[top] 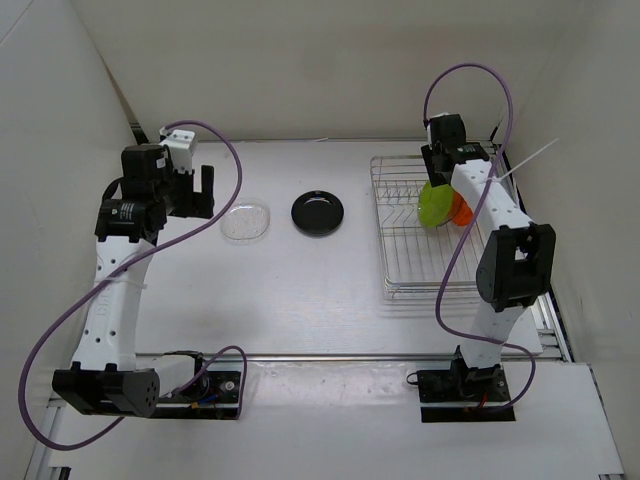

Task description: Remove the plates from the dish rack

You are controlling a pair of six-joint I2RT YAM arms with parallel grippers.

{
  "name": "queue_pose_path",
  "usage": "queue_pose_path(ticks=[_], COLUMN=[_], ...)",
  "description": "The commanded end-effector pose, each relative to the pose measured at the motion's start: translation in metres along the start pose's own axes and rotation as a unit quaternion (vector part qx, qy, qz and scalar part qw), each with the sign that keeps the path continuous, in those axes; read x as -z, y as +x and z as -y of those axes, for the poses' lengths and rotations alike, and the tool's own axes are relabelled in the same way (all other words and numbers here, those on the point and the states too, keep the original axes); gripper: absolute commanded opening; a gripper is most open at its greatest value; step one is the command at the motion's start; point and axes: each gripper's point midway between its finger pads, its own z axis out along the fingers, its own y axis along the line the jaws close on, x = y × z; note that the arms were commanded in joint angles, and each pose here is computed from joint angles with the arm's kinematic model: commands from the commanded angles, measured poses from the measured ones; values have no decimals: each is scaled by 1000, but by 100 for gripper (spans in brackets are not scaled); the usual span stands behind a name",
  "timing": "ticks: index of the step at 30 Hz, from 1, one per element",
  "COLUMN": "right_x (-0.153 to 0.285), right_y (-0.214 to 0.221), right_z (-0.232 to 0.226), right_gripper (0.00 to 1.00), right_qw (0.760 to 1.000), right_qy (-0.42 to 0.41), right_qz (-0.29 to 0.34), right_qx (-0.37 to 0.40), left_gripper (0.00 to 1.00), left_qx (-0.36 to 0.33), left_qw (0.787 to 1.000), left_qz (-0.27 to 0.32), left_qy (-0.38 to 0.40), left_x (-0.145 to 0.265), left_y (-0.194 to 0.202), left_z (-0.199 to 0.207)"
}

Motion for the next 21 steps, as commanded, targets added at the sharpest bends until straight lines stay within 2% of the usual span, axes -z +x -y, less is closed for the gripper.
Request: queue_pose_path(ticks=[1,15,17,21], right_x=[-7,-15,-19,-19], right_y=[-2,9,15,15], right_z=[2,-2,-3,-3], right_gripper=[51,47,42,38], right_qw=[1000,1000,1000,1000], right_qy=[10,12,14,14], right_qz=[7,-8,-17,-17], right_qx=[0,6,9,9], left_gripper=[100,100,100,100], left_qx=[3,8,8,8], left_qw=[1000,1000,1000,1000], left_qz=[14,9,9,4], left_qy=[-4,-3,-3,-3], left_x=[3,-2,-4,-5], left_y=[-3,5,6,10], left_z=[0,1,1,1])
